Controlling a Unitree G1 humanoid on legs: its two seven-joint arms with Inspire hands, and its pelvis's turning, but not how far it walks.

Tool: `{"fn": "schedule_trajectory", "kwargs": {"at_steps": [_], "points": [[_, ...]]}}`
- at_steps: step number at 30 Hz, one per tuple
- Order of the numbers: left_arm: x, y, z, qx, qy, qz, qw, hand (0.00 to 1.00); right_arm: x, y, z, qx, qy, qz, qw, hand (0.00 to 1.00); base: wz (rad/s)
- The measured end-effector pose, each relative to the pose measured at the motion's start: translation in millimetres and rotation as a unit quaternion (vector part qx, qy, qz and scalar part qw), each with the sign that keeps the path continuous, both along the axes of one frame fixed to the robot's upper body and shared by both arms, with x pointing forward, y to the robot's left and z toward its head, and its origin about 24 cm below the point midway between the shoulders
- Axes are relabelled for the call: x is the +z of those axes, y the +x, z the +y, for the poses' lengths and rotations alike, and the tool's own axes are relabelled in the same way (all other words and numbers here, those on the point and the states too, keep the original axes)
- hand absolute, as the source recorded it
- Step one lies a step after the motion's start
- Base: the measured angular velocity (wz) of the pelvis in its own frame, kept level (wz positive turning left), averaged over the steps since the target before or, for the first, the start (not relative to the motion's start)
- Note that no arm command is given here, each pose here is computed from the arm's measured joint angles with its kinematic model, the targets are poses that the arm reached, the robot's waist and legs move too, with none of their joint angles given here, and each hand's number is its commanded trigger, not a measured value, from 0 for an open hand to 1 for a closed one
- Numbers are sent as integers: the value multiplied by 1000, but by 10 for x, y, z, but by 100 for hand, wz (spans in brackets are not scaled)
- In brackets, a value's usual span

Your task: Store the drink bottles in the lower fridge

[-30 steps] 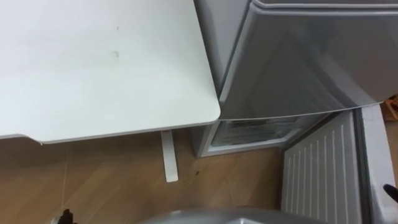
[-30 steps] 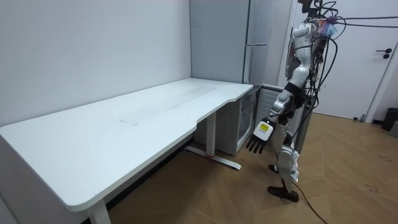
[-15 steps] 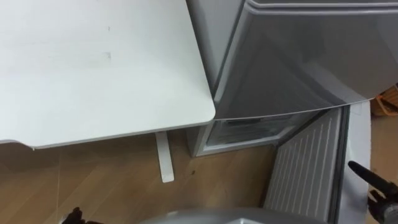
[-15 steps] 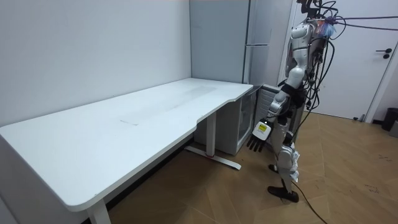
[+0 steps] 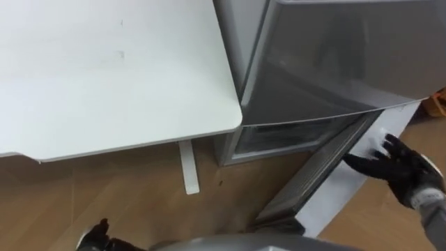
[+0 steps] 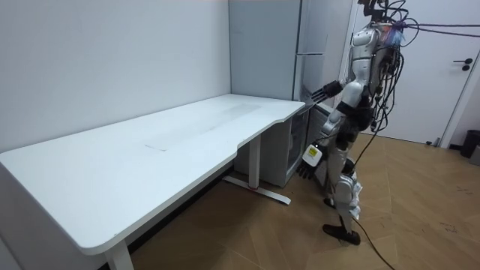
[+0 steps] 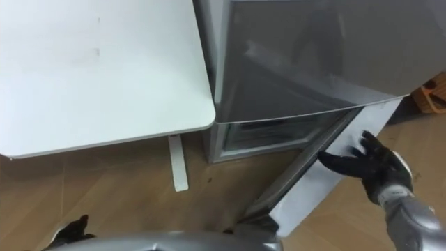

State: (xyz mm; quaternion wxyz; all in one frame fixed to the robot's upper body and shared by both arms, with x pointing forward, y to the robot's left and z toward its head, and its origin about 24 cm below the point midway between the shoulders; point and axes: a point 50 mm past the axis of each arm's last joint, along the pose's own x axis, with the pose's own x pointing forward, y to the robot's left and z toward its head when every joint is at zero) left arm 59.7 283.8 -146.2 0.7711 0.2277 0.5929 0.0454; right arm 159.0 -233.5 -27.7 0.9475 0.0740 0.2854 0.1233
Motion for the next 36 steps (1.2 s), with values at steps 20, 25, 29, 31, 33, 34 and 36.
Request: {"fn": "schedule_trajectory", "kwargs": {"at_steps": [20,25,29,31,33,34,36], "points": [[-71,56,-217,-46,-17,30,998,0,735,492,1108,358,234,-183,885,0,20],[-85,1,-216,-42,-7,35,998,0,678,449,938,322,225,-179,902,0,0],[-96,-138,-197,-27,1,45,999,0,734,524,673,268,182,-192,926,0,-1],[-93,-232,-157,-3,2,49,999,0,829,597,421,205,147,-220,942,0,2],[-96,-312,-141,25,1,51,998,0,888,599,264,186,120,-234,947,0,2],[-97,-354,-124,39,1,52,998,0,895,572,200,175,112,-239,948,0,0],[-91,-384,-99,50,3,52,997,0,884,529,79,153,101,-238,954,0,0]]}}
